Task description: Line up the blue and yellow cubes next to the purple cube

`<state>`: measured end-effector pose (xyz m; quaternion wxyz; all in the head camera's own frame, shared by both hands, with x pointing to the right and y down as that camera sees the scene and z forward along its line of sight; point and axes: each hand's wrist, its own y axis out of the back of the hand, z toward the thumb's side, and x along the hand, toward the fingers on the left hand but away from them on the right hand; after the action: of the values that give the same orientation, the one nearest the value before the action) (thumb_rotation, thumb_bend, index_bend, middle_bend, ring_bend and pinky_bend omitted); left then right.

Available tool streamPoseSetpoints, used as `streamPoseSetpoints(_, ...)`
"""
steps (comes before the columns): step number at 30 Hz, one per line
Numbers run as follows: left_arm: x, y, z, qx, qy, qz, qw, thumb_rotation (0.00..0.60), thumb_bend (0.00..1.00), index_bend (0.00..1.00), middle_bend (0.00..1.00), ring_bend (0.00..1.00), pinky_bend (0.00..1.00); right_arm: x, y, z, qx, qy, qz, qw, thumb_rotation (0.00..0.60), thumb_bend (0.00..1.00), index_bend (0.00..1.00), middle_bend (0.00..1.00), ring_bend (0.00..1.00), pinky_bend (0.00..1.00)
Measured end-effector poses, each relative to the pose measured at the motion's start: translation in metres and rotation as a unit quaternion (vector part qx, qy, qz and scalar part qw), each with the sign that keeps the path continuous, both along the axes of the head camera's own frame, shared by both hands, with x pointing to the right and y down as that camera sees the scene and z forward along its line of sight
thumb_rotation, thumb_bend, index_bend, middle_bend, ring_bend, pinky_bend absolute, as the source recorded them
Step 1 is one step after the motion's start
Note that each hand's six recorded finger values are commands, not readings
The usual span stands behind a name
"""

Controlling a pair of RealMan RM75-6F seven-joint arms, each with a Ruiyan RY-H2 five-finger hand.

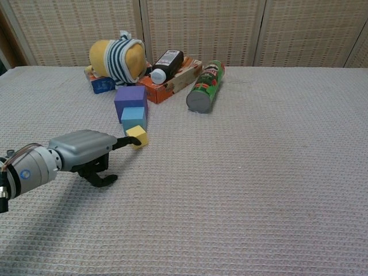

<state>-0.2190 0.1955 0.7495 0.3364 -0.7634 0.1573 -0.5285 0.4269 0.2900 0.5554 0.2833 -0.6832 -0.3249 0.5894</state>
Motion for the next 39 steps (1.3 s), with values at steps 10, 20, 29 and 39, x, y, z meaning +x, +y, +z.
streamPoseSetpoints(10,-0.009,-0.005,0.001,0.006,-0.011,-0.007,0.9999,0.600,0.40,0.14,1.00,1.00,1.00,0.000,0.000,0.000,0.000,0.000,-0.001,1.0000,0.600,0.04,0.00,0.00,0.00,0.00)
streamPoseSetpoints(20,-0.016,-0.008,0.001,0.009,-0.015,-0.013,0.9998,0.600,0.40,0.16,1.00,1.00,1.00,-0.001,0.001,0.001,-0.001,0.000,-0.002,1.0000,0.600,0.04,0.00,0.00,0.00,0.00)
streamPoseSetpoints(29,-0.008,-0.007,0.002,0.006,-0.007,-0.010,0.9999,0.600,0.40,0.13,1.00,1.00,1.00,-0.001,0.000,0.000,0.000,0.000,0.000,1.0000,0.600,0.04,0.00,0.00,0.00,0.00)
streamPoseSetpoints(39,-0.010,-0.010,0.002,0.009,-0.009,-0.014,0.9998,0.600,0.40,0.10,1.00,1.00,1.00,0.000,0.000,-0.001,0.002,-0.001,0.000,1.0000,0.600,0.04,0.00,0.00,0.00,0.00)
